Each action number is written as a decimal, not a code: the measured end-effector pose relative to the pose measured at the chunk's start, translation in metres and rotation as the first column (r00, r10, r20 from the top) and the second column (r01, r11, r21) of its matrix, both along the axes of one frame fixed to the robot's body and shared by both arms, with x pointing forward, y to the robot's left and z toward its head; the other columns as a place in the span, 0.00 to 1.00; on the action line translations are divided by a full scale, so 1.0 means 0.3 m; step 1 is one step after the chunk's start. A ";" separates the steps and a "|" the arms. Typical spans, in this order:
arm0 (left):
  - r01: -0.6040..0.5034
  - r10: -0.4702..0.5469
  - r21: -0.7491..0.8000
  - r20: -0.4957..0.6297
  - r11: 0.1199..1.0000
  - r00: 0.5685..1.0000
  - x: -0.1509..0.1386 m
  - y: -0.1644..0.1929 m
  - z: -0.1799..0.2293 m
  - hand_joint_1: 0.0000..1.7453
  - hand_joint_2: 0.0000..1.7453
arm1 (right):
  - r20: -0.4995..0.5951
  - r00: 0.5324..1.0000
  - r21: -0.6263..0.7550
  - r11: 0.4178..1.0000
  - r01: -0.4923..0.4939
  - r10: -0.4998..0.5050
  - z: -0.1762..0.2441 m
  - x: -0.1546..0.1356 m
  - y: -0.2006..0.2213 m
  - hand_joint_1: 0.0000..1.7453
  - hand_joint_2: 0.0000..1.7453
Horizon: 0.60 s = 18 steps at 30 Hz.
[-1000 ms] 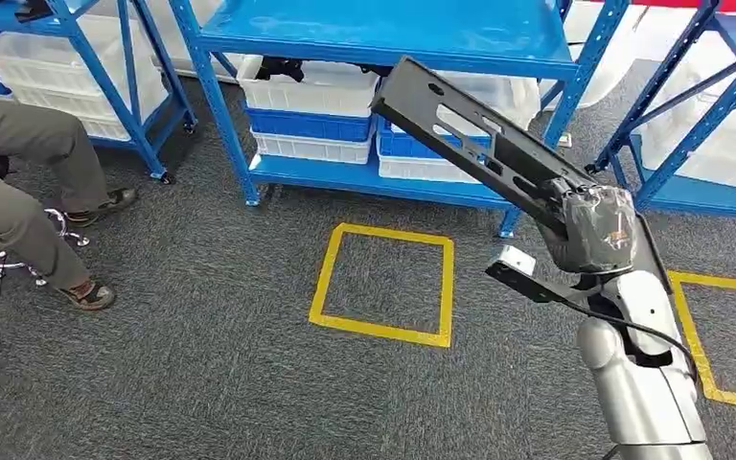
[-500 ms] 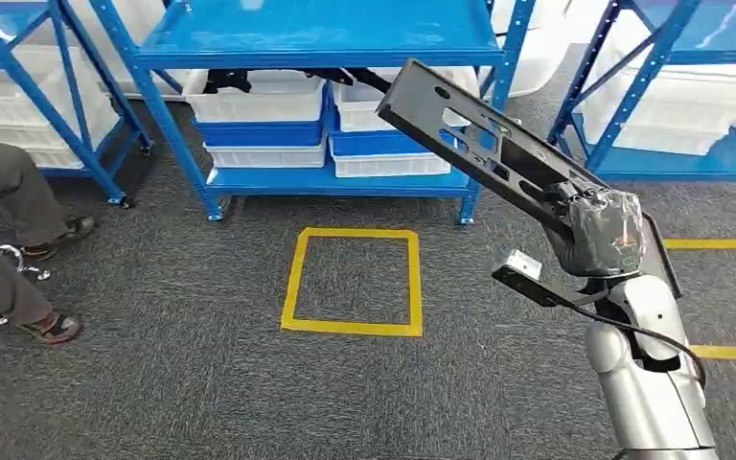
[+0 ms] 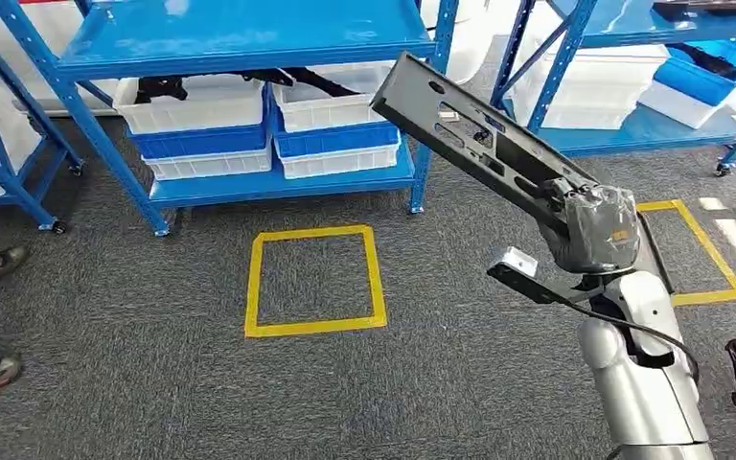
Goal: Take the parts from the cabinet and place them on the table.
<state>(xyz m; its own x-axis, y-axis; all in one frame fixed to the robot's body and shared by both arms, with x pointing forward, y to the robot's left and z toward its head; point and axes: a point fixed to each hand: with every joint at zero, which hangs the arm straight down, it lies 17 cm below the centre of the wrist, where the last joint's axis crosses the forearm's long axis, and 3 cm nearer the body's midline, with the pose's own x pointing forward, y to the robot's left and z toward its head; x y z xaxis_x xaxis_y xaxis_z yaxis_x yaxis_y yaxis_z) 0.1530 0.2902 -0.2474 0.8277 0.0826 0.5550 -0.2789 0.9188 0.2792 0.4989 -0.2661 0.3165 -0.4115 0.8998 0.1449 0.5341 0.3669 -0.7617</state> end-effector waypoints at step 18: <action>0.020 -0.020 0.025 -0.006 0.999 1.000 -0.012 0.004 0.001 0.00 1.00 | 0.003 1.000 0.007 1.000 -0.001 0.001 0.008 0.002 0.003 1.00 1.00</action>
<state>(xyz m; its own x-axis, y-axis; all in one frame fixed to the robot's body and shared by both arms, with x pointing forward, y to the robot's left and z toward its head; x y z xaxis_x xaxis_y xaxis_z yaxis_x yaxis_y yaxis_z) 0.1494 0.2915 -0.2472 0.8320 0.0522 0.5523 -0.2591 0.9169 0.3036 0.4995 -0.2652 0.3189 -0.4129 0.8984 0.1500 0.5361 0.3728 -0.7574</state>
